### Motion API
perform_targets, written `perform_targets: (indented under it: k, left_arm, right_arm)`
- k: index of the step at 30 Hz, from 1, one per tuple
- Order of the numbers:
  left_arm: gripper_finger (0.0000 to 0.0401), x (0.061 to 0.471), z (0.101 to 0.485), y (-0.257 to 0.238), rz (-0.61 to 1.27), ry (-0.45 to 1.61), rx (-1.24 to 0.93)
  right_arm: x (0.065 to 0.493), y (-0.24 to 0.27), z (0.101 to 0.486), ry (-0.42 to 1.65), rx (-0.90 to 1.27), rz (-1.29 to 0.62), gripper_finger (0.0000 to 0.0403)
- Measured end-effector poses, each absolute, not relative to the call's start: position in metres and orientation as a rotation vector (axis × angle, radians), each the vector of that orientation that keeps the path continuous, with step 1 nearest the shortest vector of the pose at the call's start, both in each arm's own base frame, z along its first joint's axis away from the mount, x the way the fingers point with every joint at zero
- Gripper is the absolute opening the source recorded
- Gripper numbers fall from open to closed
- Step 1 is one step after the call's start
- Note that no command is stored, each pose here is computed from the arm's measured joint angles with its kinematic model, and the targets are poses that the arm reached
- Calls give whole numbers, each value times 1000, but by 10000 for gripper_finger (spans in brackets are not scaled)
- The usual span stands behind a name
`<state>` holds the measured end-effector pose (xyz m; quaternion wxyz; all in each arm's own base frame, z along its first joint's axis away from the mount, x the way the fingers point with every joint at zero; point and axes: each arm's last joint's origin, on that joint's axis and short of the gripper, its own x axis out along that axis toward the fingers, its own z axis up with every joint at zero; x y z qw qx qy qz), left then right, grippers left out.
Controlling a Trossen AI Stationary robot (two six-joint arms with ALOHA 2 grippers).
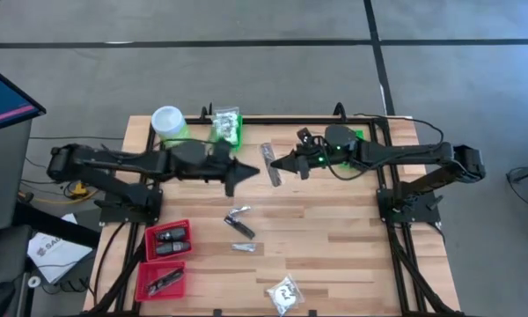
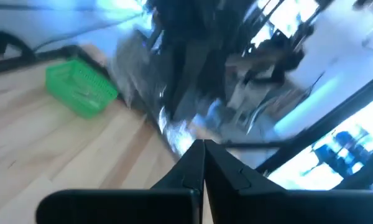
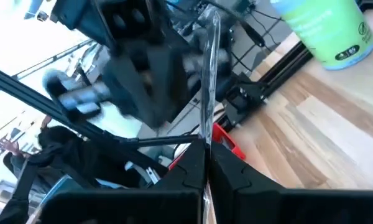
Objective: Pick & Place Travel size toiletries
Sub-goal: Put the black comb into the bottom red basket
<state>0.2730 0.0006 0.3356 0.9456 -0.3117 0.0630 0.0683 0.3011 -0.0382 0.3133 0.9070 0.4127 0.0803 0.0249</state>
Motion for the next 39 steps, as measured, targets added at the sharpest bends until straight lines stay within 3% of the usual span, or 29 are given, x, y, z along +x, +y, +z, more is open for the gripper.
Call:
perform_targets:
  k: [7,17,22,30,39]
  left_arm:
    - [25,261,353,12,128,17,-772]
    - [168,271,350,11,60,4,-854]
    - [204,279,344,13,105,-10,-849]
    - [207,288,347,19,114,-115,-845]
    - [163,298,335,24,127,-85,-866]
  right_arm:
    - [305,-32,319,101,850,101,0]
    - [305,-32,329,-4,878,126,0]
    - [305,-32,330,-10,879,129,0]
    - [305,-32,329,-3,898,126,0]
    - [305,-32,326,23,903,114,0]
